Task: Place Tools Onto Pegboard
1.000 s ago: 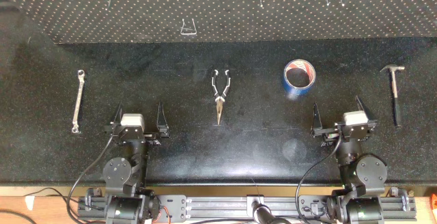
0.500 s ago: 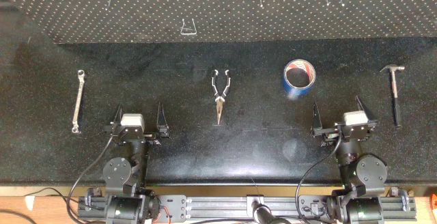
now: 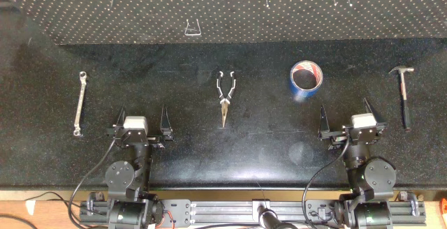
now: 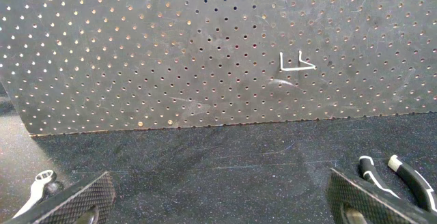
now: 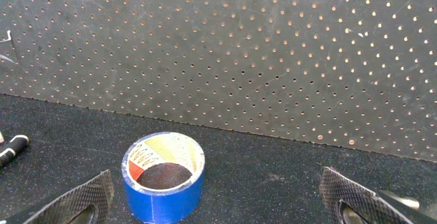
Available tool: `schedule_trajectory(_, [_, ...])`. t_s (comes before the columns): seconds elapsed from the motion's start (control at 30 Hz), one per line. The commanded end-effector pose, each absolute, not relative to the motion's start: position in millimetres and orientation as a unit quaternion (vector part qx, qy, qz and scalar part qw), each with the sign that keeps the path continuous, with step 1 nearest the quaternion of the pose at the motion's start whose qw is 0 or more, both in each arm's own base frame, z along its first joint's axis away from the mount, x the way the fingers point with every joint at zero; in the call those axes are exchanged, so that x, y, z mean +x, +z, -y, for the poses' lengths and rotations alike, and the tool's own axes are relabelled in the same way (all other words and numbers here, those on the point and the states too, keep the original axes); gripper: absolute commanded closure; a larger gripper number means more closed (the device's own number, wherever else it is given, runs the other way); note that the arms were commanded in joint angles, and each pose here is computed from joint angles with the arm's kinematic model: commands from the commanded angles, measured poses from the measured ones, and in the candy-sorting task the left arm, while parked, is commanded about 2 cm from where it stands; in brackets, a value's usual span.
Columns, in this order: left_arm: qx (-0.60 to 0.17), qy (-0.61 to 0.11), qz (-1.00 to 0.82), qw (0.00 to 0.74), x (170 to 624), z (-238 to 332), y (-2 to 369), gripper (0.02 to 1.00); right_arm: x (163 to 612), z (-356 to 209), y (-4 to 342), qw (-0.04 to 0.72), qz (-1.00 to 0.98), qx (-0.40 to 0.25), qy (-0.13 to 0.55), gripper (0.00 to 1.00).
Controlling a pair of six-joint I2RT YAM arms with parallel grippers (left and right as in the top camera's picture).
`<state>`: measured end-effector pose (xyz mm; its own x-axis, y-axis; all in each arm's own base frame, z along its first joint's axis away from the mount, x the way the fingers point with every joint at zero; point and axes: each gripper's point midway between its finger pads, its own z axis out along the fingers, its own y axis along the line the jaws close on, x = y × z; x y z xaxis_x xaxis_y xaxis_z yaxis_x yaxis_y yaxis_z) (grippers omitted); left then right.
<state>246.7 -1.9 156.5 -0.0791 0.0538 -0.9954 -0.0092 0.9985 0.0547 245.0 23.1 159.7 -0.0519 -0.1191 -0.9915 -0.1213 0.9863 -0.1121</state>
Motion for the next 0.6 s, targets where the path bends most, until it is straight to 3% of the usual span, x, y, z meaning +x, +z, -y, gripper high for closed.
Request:
schedule_trajectory(0.03, [0.022, 0.025, -0.731, 0.682, 246.0, 3.2, 157.7, 0.023, 244.9, -22.8, 158.4, 0.683, -0.725, -0.086, -0.005, 0.018])
schedule_trajectory(0.23, [0.054, 0.011, -0.747, 0.662, 244.5, 13.4, 158.7, 0.025, 244.9, -22.8, 158.4, 0.683, -0.725, -0.086, -0.005, 0.018])
schedule_trajectory(0.3, [0.069, 0.085, -0.822, 0.559, 244.5, -15.9, 160.2, 0.025, 244.9, -22.8, 158.4, 0.683, -0.725, -0.086, -0.005, 0.018])
schedule_trajectory(0.43, [-0.082, 0.179, -0.939, 0.281, 220.5, -133.3, 157.2, 0.025, 244.9, -22.8, 158.4, 0.683, -0.725, -0.086, -0.005, 0.018])
schedule_trajectory(0.5, [-0.122, 0.171, -0.959, 0.190, 210.5, -179.2, 151.0, 0.025, 244.9, -22.8, 158.4, 0.683, -0.725, -0.086, -0.005, 0.018])
schedule_trajectory(0.6, [-0.088, 0.119, -0.983, 0.106, 218.8, -212.4, 134.6, 0.023, 244.9, -22.8, 158.4, 0.683, -0.725, -0.086, -0.005, 0.018])
